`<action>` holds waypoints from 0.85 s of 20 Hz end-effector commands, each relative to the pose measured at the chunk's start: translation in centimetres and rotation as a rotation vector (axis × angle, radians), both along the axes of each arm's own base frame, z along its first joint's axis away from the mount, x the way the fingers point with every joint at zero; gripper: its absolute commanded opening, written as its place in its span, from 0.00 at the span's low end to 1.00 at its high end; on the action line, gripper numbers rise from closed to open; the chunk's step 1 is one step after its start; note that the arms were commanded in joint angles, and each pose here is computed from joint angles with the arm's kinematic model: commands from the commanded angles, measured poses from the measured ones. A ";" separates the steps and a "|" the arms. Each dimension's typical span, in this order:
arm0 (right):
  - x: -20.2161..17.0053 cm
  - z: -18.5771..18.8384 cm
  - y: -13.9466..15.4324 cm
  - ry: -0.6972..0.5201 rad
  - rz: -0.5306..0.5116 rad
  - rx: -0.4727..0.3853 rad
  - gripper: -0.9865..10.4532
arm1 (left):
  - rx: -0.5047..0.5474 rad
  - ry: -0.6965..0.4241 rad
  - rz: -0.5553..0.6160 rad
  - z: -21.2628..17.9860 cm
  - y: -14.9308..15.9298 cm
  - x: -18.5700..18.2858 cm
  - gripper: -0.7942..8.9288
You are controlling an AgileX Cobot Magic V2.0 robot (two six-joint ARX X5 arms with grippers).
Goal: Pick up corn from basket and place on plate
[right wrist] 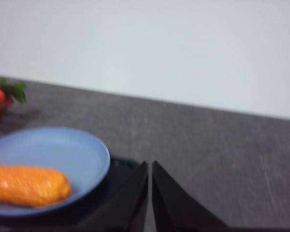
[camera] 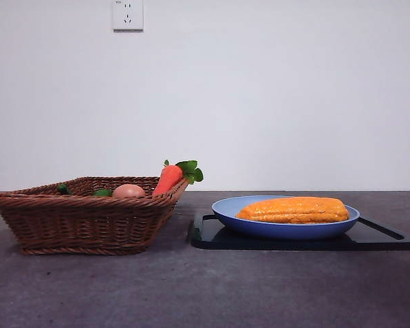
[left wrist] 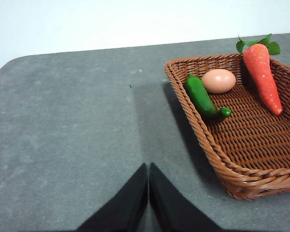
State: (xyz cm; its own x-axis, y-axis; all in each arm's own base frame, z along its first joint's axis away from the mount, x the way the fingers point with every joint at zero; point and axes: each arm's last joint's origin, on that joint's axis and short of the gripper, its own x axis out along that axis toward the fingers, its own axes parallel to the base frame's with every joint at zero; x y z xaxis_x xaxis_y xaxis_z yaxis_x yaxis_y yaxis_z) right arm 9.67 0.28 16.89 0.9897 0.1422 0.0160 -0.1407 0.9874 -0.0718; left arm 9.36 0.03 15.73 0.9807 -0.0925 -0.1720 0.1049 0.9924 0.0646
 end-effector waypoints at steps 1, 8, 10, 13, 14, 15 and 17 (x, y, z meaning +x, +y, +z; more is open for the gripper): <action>0.0 -0.7 0.0 0.059 -0.002 0.018 0.09 | -0.009 0.061 -0.004 -0.8 0.0 -0.1 0.09; 0.0 -1.5 0.0 0.145 -0.004 0.038 0.09 | -0.009 0.061 -0.004 -0.8 0.0 -0.1 0.09; 0.0 -1.5 0.0 0.143 -0.005 0.038 0.09 | -0.009 0.061 -0.004 -0.8 0.0 -0.1 0.09; 0.0 -1.5 0.0 0.142 -0.004 0.038 0.09 | -0.009 0.061 -0.004 -0.8 0.0 -0.1 0.09; 0.0 -1.4 0.0 0.139 -0.004 0.038 0.09 | -0.009 0.061 -0.004 -0.8 0.0 -0.1 0.09; 0.0 -1.4 0.0 0.135 -0.004 0.037 0.09 | -0.009 0.061 -0.004 -0.8 0.0 -0.1 0.09; 0.0 -1.3 0.0 0.121 -0.004 0.038 0.09 | -0.009 0.061 -0.004 -0.8 0.0 -0.1 0.09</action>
State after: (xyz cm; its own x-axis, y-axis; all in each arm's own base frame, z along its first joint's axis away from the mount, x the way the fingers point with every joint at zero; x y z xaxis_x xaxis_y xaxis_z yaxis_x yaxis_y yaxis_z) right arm 9.62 0.28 15.68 0.9844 0.1385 -0.1081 -0.1424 0.9894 -0.0293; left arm 9.36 0.03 15.73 0.9807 -0.0925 -0.1720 0.1049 0.9924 0.0643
